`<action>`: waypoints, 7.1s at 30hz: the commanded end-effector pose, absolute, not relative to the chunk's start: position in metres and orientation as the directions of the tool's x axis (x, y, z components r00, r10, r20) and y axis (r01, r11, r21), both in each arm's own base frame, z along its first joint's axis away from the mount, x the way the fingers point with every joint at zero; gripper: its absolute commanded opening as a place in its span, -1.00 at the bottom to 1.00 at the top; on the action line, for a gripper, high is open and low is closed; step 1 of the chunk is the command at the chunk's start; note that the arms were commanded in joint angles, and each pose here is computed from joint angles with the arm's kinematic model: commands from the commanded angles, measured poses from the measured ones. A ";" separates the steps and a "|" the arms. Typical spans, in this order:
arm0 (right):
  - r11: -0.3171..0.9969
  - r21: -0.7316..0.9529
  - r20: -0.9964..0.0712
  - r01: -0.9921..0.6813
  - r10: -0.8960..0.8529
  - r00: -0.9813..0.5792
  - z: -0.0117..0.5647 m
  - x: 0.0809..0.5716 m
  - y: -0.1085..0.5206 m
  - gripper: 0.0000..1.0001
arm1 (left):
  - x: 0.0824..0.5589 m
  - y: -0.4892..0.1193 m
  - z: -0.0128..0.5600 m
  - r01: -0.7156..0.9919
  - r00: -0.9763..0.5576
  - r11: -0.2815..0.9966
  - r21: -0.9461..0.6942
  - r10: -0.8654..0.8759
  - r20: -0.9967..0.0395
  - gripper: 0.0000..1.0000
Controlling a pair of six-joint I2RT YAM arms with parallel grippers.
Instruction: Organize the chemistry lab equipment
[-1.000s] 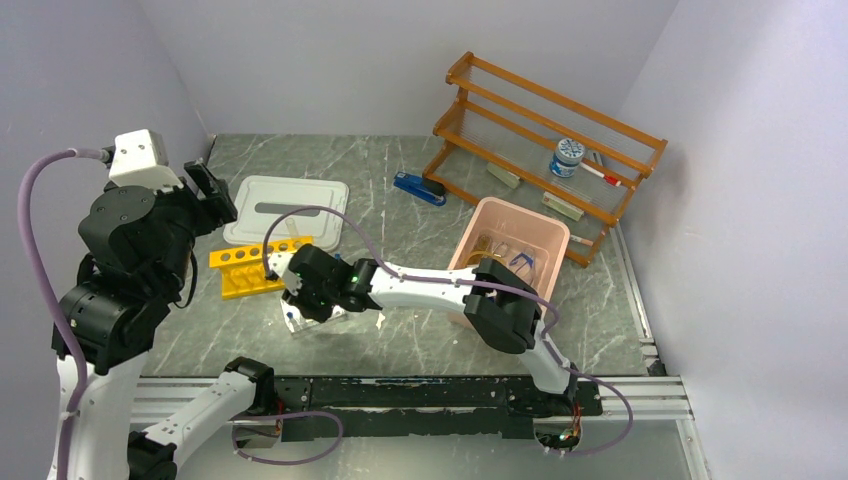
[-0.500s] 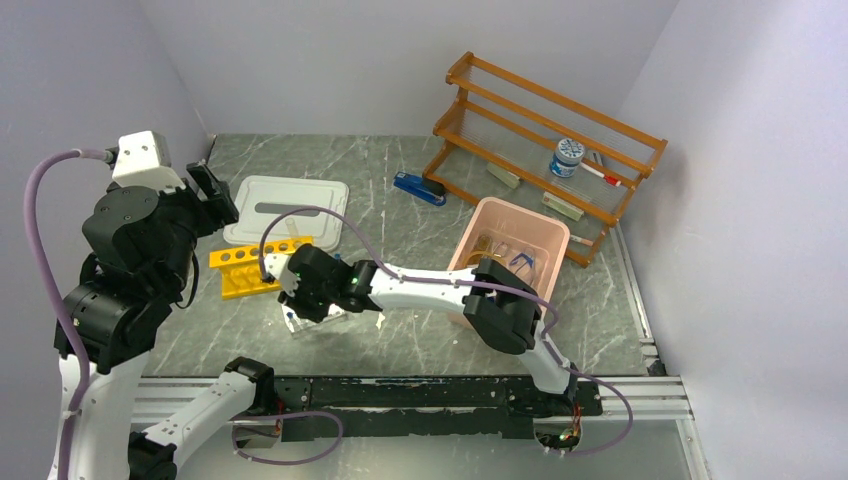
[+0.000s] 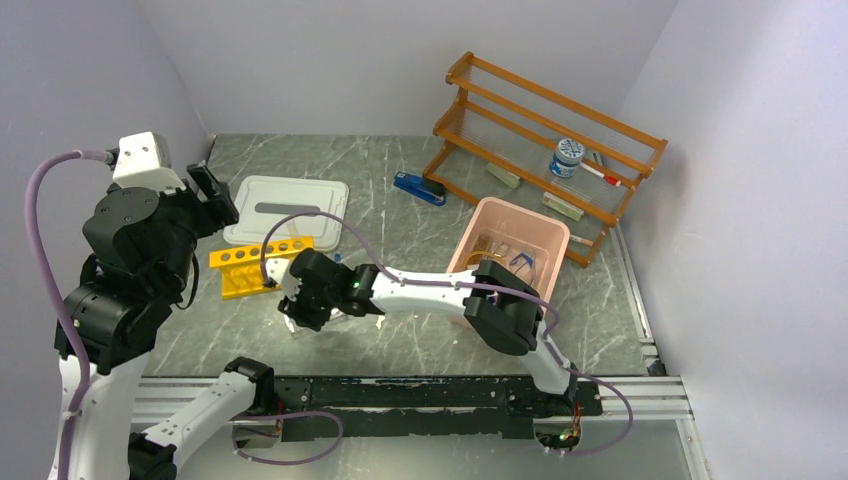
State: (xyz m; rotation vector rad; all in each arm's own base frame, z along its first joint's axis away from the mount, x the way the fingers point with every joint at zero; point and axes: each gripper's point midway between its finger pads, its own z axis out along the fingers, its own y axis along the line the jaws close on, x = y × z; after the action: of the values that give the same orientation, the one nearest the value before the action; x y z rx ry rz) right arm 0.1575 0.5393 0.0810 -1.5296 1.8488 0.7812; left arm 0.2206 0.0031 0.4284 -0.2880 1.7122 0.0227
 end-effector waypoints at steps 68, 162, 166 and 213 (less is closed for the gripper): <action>0.892 0.197 -0.742 -0.407 -0.135 -0.657 0.087 0.305 0.451 0.16 | 0.226 -0.007 0.425 -0.163 -0.135 0.972 -0.166 -0.189 -0.973 0.52; 0.427 0.579 -0.814 -0.694 0.261 -0.519 0.352 0.230 0.387 0.11 | 0.201 -0.218 0.308 0.773 -0.467 0.421 -0.474 -0.128 -0.875 -0.91; 0.466 0.571 -0.811 -0.676 0.192 -0.553 0.344 0.226 0.382 0.09 | 0.206 -0.214 0.299 0.811 -0.406 0.452 -0.372 -0.022 -0.913 -0.91; 0.548 0.268 -0.959 -0.793 0.078 -0.271 0.314 0.261 0.382 -0.79 | 0.237 -0.137 0.320 0.446 -0.328 0.854 -0.268 -0.123 -0.937 0.42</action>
State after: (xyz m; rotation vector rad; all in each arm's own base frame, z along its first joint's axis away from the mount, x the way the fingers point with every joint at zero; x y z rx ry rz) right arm 0.2411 0.3876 0.3267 -0.5913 1.7142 1.0730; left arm 0.2171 -0.1850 0.2904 0.5465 1.8258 -0.8379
